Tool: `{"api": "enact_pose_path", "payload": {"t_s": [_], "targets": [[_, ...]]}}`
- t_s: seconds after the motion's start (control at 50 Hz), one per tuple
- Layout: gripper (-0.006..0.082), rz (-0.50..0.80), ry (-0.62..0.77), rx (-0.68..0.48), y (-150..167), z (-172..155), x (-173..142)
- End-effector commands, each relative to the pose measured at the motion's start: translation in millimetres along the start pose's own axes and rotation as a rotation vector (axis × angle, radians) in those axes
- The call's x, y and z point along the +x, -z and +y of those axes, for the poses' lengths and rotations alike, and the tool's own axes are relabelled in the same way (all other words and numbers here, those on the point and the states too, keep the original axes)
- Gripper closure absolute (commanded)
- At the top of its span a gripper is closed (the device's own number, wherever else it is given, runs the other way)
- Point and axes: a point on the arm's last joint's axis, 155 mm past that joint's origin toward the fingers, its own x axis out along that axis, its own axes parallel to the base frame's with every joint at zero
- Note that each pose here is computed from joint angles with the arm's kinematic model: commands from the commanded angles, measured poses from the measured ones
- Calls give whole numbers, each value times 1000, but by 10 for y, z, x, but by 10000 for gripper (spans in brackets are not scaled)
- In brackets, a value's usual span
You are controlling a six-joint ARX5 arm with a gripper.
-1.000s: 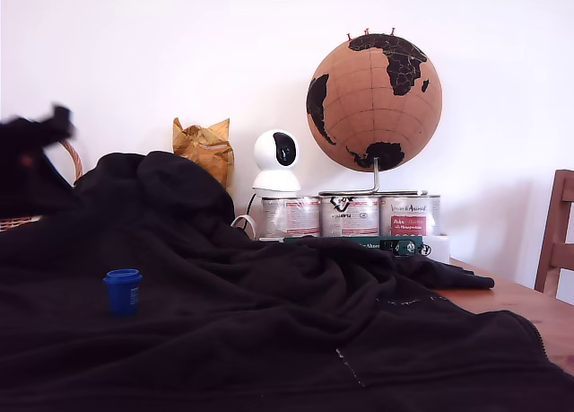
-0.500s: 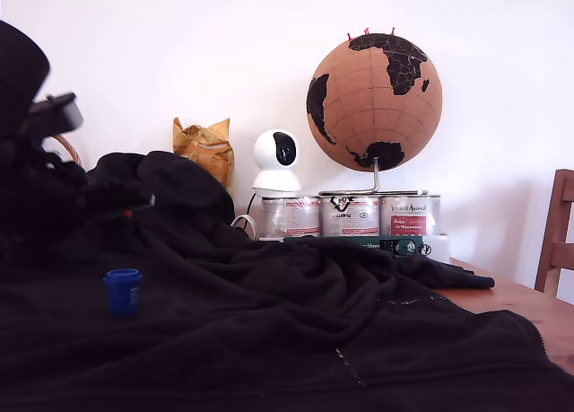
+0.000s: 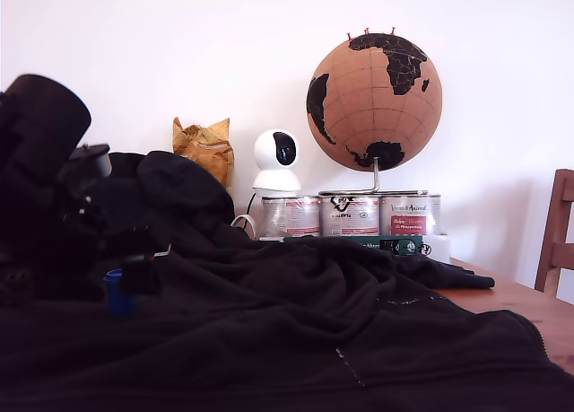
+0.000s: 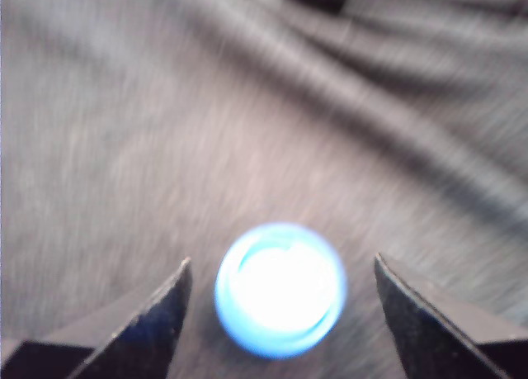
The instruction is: Pick the blue coffee capsule and place it inside the red coffee cup
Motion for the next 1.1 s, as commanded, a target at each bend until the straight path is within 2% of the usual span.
{"api": "enact_pose_path", "payload": {"t_s": [0.0,0.08,0.18,0.26,0.5,0.8,0.9,1.08], "targets": [[196,-5,-17,1,-19,65,27],[318,-10,-25,9,-38,101,31],[511,-13,-29,6,-57,126,35],[580,-14,-28,6,-59,124,35],[588,-75,-11,-1,-249,77,-13],[588,-272,9,15,-1014,30,-511],[588,-295,-19,33,-1153,122,-692],[587,-234,-107,39,-1105,447,-897]]}}
